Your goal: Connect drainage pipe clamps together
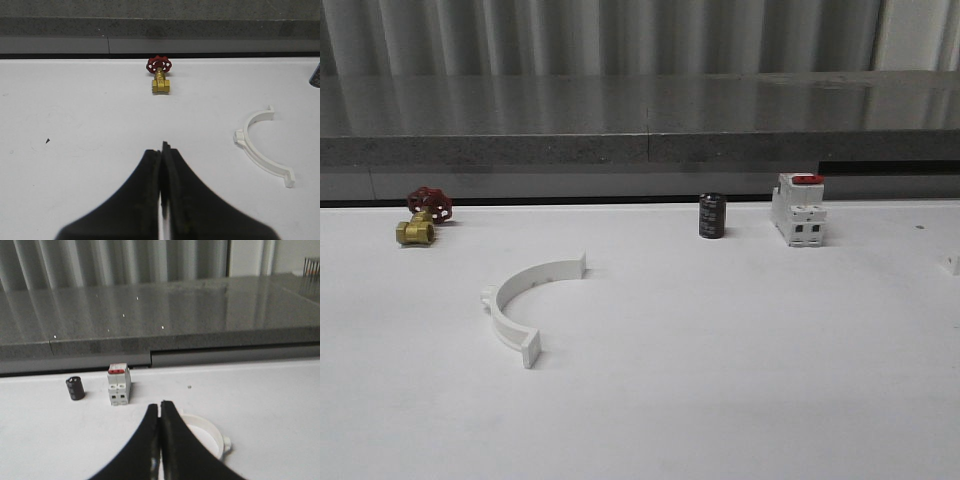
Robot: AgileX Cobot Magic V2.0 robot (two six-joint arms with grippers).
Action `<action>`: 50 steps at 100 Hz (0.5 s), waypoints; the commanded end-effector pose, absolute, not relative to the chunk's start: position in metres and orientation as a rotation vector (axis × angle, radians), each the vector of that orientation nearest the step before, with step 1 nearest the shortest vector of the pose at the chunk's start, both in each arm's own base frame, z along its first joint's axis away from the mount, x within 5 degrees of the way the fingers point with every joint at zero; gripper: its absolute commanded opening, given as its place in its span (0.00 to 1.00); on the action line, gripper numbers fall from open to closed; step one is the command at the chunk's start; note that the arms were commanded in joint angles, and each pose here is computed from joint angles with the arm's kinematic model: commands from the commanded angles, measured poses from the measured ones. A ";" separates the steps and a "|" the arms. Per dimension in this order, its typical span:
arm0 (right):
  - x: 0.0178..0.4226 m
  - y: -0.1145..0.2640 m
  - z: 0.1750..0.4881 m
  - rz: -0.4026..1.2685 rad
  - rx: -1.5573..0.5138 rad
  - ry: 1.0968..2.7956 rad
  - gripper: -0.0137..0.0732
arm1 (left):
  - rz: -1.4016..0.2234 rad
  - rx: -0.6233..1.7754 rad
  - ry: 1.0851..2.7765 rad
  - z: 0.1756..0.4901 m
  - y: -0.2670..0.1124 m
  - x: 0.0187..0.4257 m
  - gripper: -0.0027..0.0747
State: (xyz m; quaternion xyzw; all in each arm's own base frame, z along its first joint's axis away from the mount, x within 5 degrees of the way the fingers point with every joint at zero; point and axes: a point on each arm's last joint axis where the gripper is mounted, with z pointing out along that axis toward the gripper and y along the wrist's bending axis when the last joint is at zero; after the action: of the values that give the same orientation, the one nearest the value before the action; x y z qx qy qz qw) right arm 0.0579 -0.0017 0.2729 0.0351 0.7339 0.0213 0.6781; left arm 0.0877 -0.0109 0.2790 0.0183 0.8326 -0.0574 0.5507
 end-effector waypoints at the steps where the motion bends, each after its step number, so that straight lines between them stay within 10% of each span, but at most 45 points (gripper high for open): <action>1: 0.071 -0.003 0.309 0.031 0.087 1.708 0.08 | -0.143 0.029 1.865 0.294 -0.011 0.090 0.01; 50: 0.185 -0.004 0.334 0.011 0.117 2.139 0.08 | -0.143 0.029 1.865 0.294 -0.011 0.090 0.01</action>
State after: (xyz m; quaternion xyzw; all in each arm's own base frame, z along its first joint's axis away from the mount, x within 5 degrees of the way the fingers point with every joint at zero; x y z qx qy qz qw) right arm 0.1708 -0.0032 0.3267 0.0440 0.8839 0.0003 0.4657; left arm 0.0877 -0.0109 0.2792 0.0182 0.8321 -0.0575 0.5513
